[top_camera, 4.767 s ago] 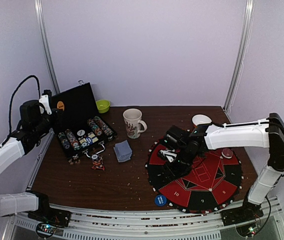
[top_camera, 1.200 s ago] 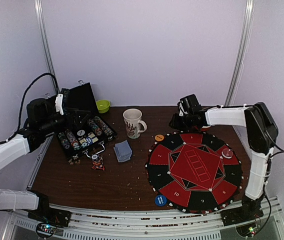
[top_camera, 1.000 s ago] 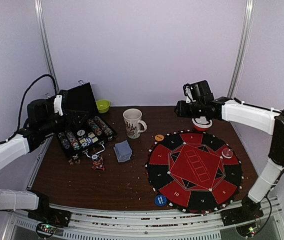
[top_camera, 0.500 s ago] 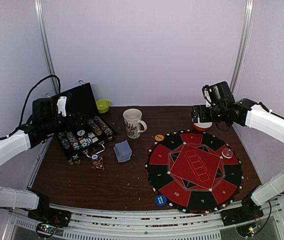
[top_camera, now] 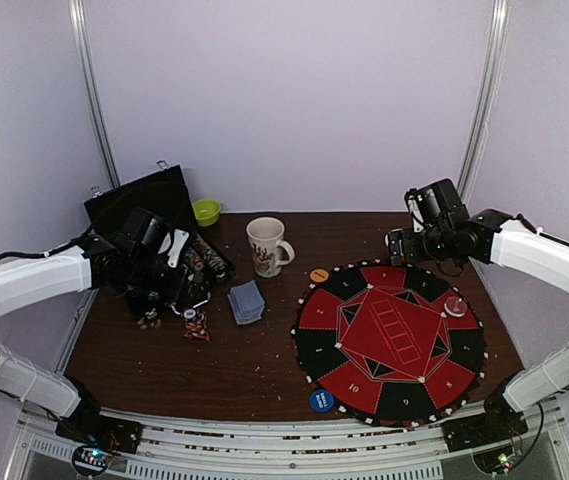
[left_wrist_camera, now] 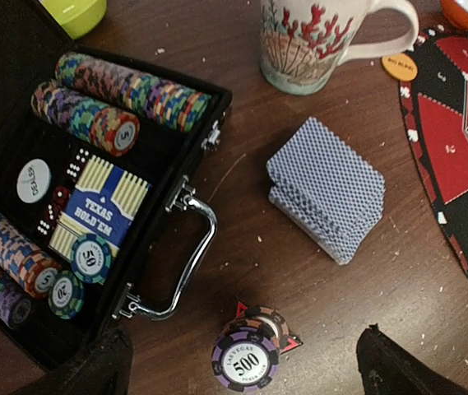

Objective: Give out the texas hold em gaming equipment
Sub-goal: Pick up the pile of poker chips from the pile of poker chips.

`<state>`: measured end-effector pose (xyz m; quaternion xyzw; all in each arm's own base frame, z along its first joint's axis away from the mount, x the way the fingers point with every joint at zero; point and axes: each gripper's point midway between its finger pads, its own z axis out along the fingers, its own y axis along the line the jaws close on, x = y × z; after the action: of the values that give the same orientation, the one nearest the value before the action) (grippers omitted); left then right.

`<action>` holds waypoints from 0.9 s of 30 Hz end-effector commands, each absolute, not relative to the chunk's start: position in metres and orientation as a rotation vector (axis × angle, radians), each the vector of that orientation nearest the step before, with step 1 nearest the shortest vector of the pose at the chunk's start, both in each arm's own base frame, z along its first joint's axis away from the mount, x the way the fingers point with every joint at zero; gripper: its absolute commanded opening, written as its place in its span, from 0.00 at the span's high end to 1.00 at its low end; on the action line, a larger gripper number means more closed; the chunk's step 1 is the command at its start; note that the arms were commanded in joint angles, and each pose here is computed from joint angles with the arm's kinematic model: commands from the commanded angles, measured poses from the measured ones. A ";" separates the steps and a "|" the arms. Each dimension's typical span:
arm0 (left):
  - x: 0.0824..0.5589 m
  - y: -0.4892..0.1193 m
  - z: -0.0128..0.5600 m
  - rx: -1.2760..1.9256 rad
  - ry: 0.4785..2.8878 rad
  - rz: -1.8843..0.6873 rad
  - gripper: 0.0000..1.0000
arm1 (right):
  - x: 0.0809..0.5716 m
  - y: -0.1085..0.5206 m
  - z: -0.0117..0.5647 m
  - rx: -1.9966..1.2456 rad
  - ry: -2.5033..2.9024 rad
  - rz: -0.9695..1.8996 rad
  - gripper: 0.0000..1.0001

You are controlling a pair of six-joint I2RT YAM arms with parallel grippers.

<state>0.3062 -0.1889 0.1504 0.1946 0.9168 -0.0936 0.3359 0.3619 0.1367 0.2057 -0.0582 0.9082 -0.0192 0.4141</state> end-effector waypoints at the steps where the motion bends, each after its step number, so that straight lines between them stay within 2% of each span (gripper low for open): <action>1: 0.303 -0.183 0.123 0.477 2.476 -0.186 0.02 | 0.356 0.124 0.199 -0.152 2.290 -0.124 0.00; 12: 0.305 -0.204 0.086 0.551 2.499 -0.256 0.02 | 0.353 0.118 0.180 -0.167 2.317 -0.174 0.00; 21: 0.300 -0.199 0.061 0.569 2.560 -0.206 0.26 | 0.355 0.120 0.169 -0.179 2.343 -0.187 0.00; 27: 0.297 -0.198 0.056 0.587 2.573 -0.180 0.28 | 0.356 0.122 0.167 -0.187 2.350 -0.188 0.00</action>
<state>0.2950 -0.1958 0.0588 0.2091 0.9458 -0.0706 0.2384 0.3544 0.1249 0.1705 -0.0737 0.9196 -0.0610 0.3811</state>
